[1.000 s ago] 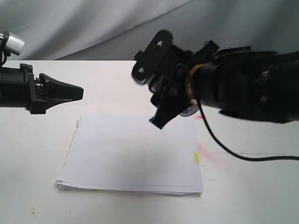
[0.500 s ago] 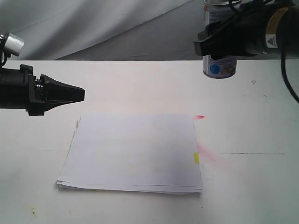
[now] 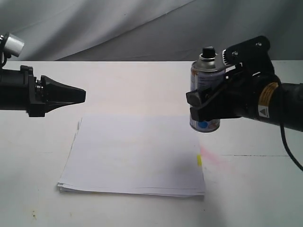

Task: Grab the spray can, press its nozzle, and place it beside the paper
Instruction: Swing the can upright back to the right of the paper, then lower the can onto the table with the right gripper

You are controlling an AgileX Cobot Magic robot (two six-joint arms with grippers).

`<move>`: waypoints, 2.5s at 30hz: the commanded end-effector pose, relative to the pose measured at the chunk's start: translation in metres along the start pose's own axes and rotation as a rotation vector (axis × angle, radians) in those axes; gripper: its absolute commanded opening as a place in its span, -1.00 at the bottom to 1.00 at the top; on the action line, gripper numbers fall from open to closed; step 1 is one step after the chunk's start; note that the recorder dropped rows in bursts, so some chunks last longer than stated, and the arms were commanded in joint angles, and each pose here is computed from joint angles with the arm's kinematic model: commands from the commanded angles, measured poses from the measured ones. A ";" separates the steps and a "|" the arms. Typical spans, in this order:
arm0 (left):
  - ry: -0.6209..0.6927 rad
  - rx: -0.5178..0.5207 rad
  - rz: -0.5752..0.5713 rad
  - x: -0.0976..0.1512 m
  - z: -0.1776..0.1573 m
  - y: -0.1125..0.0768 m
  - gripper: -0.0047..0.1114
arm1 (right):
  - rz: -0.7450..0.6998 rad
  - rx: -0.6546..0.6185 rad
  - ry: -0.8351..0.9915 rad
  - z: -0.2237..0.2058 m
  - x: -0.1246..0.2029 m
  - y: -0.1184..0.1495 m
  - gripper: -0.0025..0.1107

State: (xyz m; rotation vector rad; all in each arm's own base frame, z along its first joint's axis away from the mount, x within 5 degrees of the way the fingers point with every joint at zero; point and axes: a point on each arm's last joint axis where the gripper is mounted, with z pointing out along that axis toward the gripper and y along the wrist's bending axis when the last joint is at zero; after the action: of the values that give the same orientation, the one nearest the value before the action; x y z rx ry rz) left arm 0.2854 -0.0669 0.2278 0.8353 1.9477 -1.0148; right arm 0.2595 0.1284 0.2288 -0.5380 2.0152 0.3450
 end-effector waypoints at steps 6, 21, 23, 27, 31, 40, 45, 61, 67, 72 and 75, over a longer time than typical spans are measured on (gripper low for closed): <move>-0.018 0.009 -0.016 -0.002 -0.002 -0.003 -0.92 | 0.052 0.128 -0.286 0.020 -0.008 -0.047 -0.96; -0.020 0.009 -0.017 -0.002 -0.002 -0.003 -0.92 | 0.018 0.132 -0.329 0.071 0.038 -0.061 -0.96; -0.020 0.009 -0.017 -0.002 -0.002 -0.003 -0.92 | 0.022 0.130 -0.338 0.075 0.043 -0.062 -0.96; -0.020 0.009 -0.030 -0.002 -0.002 -0.003 -0.92 | 0.027 0.125 -0.334 0.081 0.051 -0.062 -0.96; -0.020 0.009 -0.032 -0.002 -0.002 -0.003 -0.92 | 0.024 0.122 -0.340 0.086 0.057 -0.062 -0.96; -0.020 0.009 -0.040 -0.002 -0.002 -0.003 -0.92 | 0.022 0.134 -0.273 0.096 0.076 -0.064 -0.96; -0.020 0.009 -0.040 -0.002 -0.002 -0.003 -0.92 | 0.041 0.190 -0.195 0.096 0.083 -0.069 -0.96; -0.020 0.009 -0.040 -0.002 -0.002 -0.003 -0.92 | 0.048 0.205 -0.155 0.104 0.099 -0.071 -0.96; -0.020 0.009 -0.040 -0.002 -0.002 -0.003 -0.92 | 0.023 0.208 -0.171 0.104 0.098 -0.071 -0.95; -0.020 0.009 -0.040 -0.002 -0.002 -0.003 -0.92 | 0.015 0.206 -0.215 0.103 0.093 -0.070 -0.58; -0.020 0.009 -0.040 -0.002 -0.002 -0.003 -0.92 | 0.009 0.200 -0.214 0.103 0.093 -0.070 -0.27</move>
State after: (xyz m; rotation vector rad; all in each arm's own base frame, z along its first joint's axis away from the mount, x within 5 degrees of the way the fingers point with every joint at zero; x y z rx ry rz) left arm 0.2850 -0.0672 0.2281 0.8176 1.9579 -1.0356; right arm 0.3306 0.0945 0.0902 -0.3560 1.8758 0.1986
